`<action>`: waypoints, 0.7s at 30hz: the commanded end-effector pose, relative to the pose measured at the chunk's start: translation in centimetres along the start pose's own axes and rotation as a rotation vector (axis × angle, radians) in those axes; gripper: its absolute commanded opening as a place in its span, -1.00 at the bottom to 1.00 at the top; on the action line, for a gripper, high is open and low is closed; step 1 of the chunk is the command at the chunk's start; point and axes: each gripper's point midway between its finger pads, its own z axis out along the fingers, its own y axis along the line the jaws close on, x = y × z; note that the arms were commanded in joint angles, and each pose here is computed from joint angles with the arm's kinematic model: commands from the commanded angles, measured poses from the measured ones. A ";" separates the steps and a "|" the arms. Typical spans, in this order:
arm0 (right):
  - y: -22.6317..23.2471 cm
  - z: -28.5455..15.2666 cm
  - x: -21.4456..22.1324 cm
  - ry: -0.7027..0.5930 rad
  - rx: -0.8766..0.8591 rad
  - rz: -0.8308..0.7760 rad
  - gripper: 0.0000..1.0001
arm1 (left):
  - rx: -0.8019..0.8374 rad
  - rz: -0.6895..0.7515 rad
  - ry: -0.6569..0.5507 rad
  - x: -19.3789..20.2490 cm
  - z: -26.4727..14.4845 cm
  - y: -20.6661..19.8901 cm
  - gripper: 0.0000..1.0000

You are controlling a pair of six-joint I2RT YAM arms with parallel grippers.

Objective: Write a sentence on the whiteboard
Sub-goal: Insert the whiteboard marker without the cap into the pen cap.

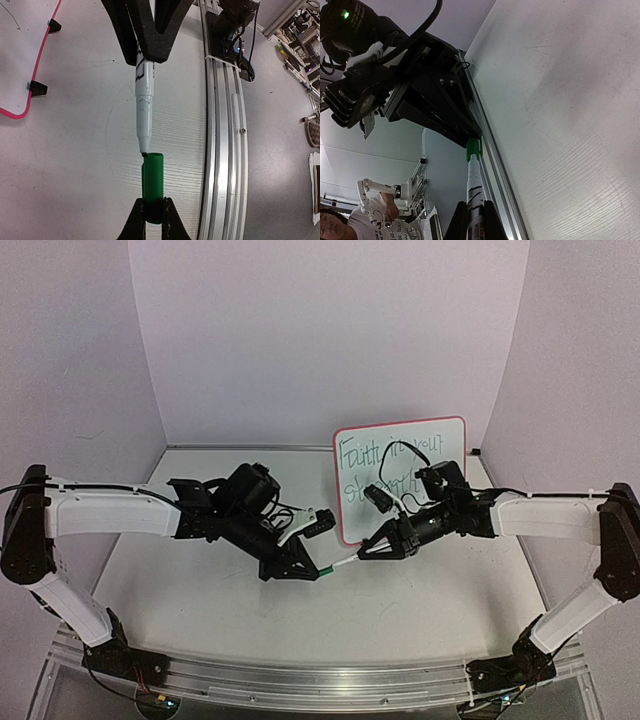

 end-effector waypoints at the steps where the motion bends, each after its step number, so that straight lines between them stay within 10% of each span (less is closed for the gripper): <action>1: 1.6 -0.5 -0.7 -0.040 -0.003 -0.068 -1.00 | -0.016 0.050 -0.085 -2.4 -1.3 -0.6 -1.00; 21: 2.1 -1.7 -0.9 -0.097 0.043 -0.073 -1.00 | -0.028 0.051 -0.090 -2.3 -1.6 -0.6 -1.00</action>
